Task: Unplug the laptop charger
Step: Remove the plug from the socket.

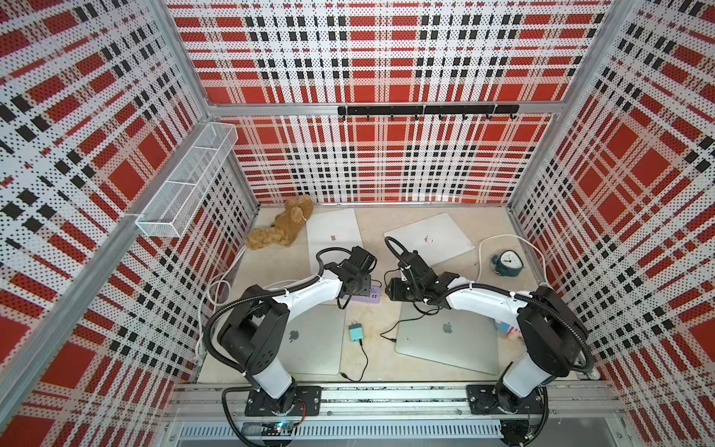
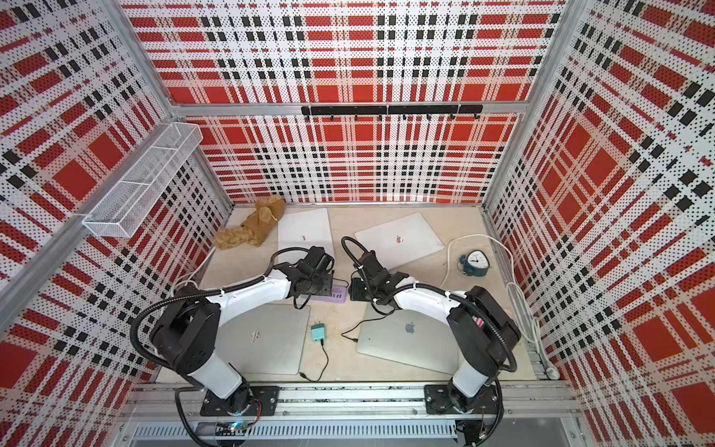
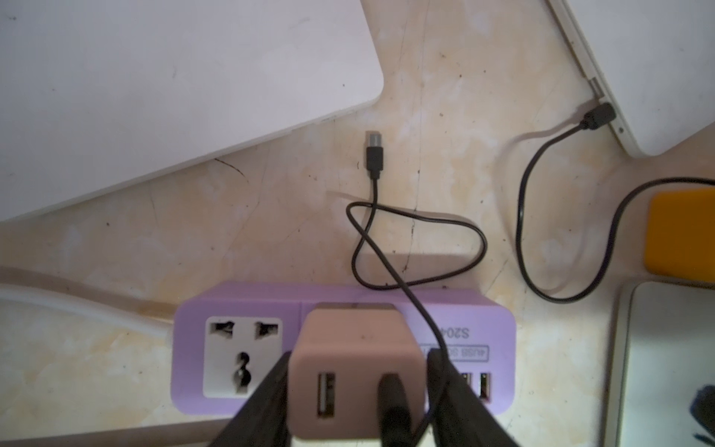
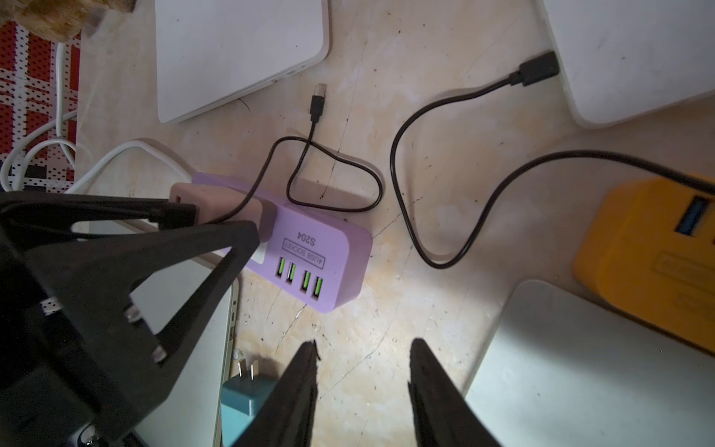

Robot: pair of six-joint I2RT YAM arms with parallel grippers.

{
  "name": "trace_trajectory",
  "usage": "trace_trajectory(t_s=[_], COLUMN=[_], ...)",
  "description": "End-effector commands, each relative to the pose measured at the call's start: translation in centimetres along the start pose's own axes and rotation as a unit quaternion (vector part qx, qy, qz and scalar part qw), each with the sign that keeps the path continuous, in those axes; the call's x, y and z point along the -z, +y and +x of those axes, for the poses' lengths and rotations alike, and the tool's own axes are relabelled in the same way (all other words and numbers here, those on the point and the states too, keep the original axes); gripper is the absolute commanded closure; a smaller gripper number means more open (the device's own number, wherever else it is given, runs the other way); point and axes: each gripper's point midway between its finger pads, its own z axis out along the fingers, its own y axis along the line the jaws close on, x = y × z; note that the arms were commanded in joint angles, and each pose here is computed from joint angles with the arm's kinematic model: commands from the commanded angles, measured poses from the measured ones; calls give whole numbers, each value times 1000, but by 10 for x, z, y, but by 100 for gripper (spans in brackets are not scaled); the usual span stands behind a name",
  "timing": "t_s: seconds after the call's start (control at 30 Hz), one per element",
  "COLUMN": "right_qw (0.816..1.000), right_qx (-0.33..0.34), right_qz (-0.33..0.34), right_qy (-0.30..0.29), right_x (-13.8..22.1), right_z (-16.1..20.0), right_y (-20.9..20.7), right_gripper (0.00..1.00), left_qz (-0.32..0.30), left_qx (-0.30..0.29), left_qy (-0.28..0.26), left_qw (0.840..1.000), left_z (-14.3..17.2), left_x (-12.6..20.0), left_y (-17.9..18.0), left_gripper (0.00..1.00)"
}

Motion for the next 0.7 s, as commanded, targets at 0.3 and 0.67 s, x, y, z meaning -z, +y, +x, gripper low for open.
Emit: trace_trajectory(t_s=[0.3,0.67], right_qw=[999,989], right_qx=[-18,-84], right_qz=[-48,-118], right_qy=[0,3], right_x=[-7,-30], right_z=[2,7], right_y=[22,40], right_gripper=[58,71], left_qz=[4,-3], left_qx=[17,17], left_qy=[-5,-9], left_qw=[1000,1000], left_z=[3,5], left_x=[-7,-4], left_y=[1,6], left_gripper=[58,64])
